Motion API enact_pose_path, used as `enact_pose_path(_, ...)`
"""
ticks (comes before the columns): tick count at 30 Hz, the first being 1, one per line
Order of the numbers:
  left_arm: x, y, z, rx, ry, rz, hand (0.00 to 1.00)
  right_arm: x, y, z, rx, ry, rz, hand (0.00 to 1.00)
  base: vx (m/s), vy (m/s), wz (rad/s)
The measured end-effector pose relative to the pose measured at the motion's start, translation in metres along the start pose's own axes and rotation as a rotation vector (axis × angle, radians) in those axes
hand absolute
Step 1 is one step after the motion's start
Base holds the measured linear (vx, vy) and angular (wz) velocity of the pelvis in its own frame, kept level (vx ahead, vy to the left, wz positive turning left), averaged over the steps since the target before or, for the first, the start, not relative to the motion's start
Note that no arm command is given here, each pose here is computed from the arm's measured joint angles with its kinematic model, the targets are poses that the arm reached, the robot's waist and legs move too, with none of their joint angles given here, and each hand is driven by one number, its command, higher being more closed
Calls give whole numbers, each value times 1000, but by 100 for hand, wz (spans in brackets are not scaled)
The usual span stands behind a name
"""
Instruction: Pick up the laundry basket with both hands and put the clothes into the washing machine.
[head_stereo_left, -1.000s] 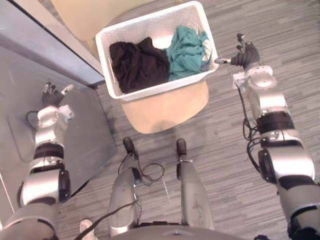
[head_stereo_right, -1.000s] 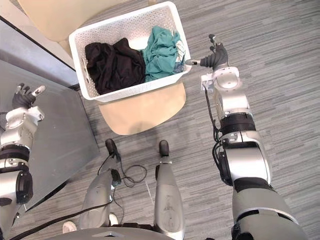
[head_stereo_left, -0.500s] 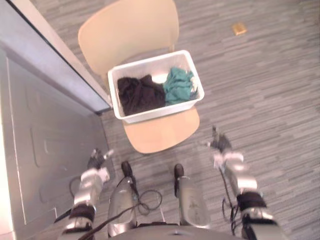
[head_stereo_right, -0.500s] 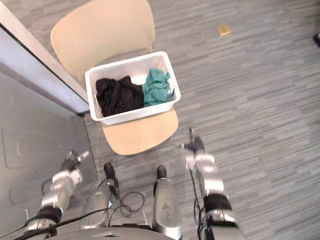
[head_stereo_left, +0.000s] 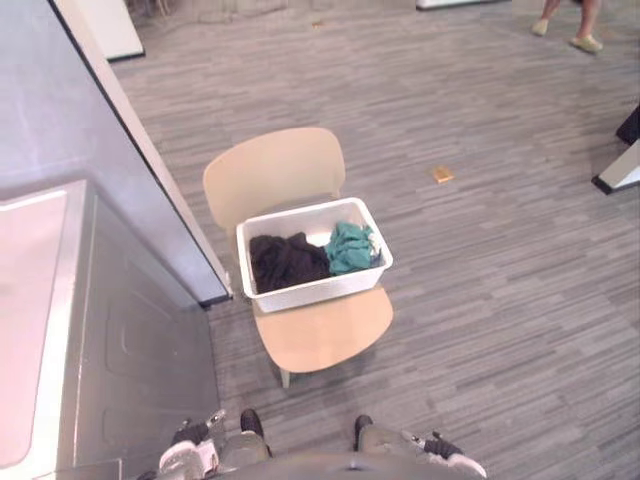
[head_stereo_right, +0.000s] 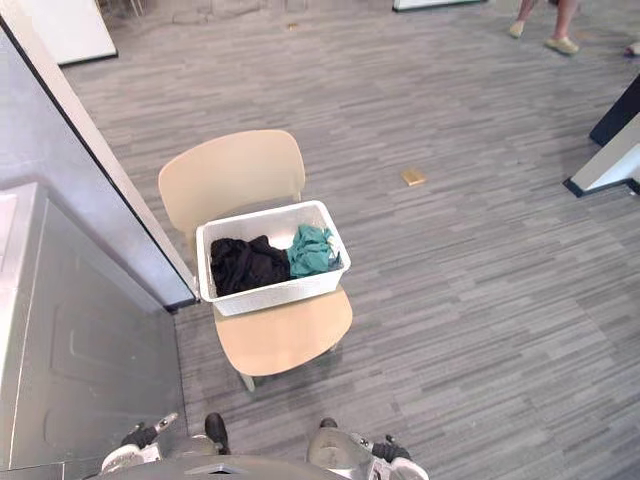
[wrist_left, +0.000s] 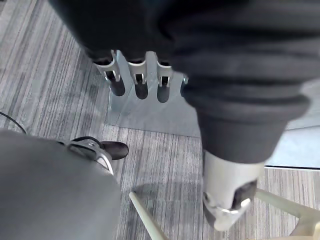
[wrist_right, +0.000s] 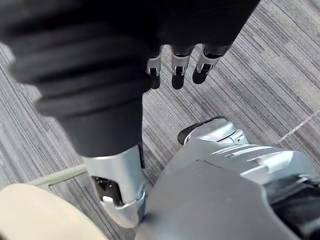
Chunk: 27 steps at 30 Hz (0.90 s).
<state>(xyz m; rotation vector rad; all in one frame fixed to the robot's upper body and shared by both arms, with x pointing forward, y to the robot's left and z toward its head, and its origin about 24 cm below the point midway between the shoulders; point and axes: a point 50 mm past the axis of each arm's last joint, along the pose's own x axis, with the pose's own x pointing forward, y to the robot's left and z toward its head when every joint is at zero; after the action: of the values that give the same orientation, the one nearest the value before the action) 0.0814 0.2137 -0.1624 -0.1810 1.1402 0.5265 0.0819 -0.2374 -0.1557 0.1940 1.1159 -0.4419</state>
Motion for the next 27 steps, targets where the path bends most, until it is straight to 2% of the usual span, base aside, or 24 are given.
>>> enact_pose_path(10, -5, -21, 22, -110, -104, -33, 0, 2, 17, 48, -112, -158, 48, 0, -177, -68, 71)
enact_pose_path(17, -6, -17, -4, -129, -15, -20, 0, 0, 24, 66, -71, -234, 61, 0, -196, 94, 71)
enact_pose_path(19, -3, 13, -14, -83, 51, 62, 0, 2, 40, 55, -48, -185, 100, 0, -199, -152, 54)
enact_pose_path(21, -5, 9, -24, -54, 86, 48, 0, 4, 32, 58, -58, -177, 75, 0, -130, -8, 49)
enact_pose_path(27, -1, -5, -1, 99, 9, -15, 0, 7, 28, 60, -79, -159, 68, 0, -179, 165, 35)
